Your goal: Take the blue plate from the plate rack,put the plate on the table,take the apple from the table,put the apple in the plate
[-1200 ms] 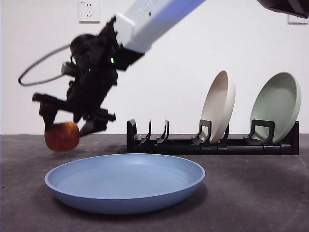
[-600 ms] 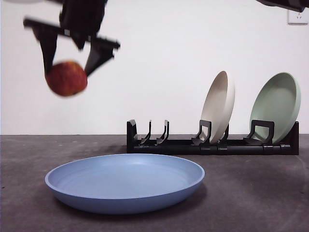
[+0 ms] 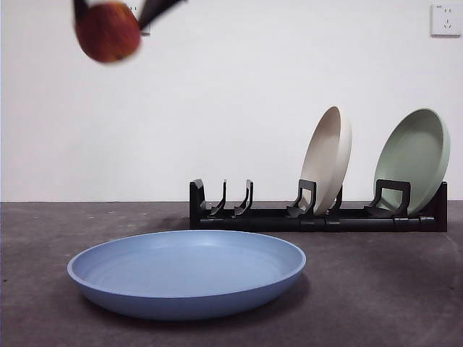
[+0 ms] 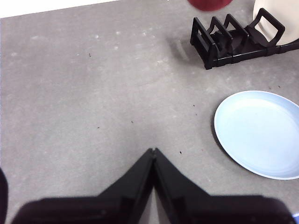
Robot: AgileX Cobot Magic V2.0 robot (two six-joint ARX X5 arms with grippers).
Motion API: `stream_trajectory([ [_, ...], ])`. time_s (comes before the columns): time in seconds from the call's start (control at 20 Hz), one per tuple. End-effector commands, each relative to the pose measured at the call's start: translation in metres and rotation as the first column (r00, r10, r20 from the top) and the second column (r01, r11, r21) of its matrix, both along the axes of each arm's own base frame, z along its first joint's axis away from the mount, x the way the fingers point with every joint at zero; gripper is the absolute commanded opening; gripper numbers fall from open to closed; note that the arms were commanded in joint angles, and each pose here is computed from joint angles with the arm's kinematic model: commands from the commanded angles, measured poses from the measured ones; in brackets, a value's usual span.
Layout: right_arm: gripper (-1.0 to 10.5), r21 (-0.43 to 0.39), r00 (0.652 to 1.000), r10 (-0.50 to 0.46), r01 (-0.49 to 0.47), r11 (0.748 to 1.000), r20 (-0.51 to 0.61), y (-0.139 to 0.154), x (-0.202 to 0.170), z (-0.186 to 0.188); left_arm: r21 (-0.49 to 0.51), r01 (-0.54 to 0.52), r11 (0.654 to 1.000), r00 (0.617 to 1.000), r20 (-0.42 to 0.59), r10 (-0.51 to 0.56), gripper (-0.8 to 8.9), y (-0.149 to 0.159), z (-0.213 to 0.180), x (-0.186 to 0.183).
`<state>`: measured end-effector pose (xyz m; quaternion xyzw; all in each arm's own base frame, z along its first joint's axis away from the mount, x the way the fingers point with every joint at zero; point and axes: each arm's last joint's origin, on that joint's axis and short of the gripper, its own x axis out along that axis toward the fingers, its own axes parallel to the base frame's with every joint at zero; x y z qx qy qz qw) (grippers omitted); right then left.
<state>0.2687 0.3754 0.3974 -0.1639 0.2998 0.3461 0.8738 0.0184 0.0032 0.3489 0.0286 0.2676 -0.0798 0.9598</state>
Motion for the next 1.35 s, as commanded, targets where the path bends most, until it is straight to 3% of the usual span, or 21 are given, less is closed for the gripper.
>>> stream_trajectory([
  [0.05,-0.1,0.051,0.997,0.036,-0.040,0.998,0.063,-0.007,-0.029,0.028,-0.012,-0.009,1.000,1.000,0.004,0.009,-0.08,0.001,-0.001,-0.001],
  [0.25,-0.1,0.036,0.988,0.026,-0.032,0.999,0.151,-0.017,-0.063,0.058,-0.008,-0.006,1.000,1.000,0.005,0.006,-0.09,0.001,-0.001,-0.001],
  [0.35,-0.1,0.004,0.991,0.032,-0.032,0.999,0.132,-0.028,-0.076,0.070,-0.006,-0.006,1.000,1.000,0.005,0.006,-0.08,0.001,-0.001,-0.001],
  [0.45,-0.1,-0.069,0.996,0.003,0.004,0.998,0.092,-0.049,-0.088,0.075,-0.006,-0.005,1.000,1.000,0.005,0.005,-0.09,0.001,-0.001,-0.001],
  [0.6,-0.1,-0.186,0.991,-0.103,0.117,0.976,0.084,-0.088,-0.108,0.067,-0.007,-0.005,1.000,1.000,0.005,0.005,-0.08,0.001,-0.001,-0.001],
  [0.65,-0.1,-0.191,0.988,-0.125,0.140,0.972,0.087,-0.095,-0.111,0.066,-0.007,-0.005,1.000,1.000,0.006,0.006,-0.08,0.001,-0.001,-0.001],
  [0.7,-0.1,-0.179,0.985,-0.144,0.159,0.971,0.093,-0.100,-0.113,0.065,-0.007,-0.005,1.000,1.000,0.006,0.005,-0.08,0.001,-0.001,-0.001],
  [0.95,-0.1,0.031,0.979,-0.166,0.164,0.986,0.119,-0.120,-0.124,0.053,-0.020,0.009,1.000,1.000,-0.005,-0.009,-0.08,0.001,-0.001,-0.001],
  [1.1,-0.1,0.083,0.977,-0.183,0.175,0.981,0.107,-0.128,-0.128,0.016,-0.027,0.014,1.000,1.000,-0.009,-0.014,-0.09,0.000,-0.001,-0.001],
  [1.35,-0.1,0.215,0.989,-0.098,0.073,0.974,0.109,-0.127,-0.130,-0.059,-0.043,0.050,0.998,0.998,-0.031,-0.051,-0.08,-0.001,-0.001,-0.001],
])
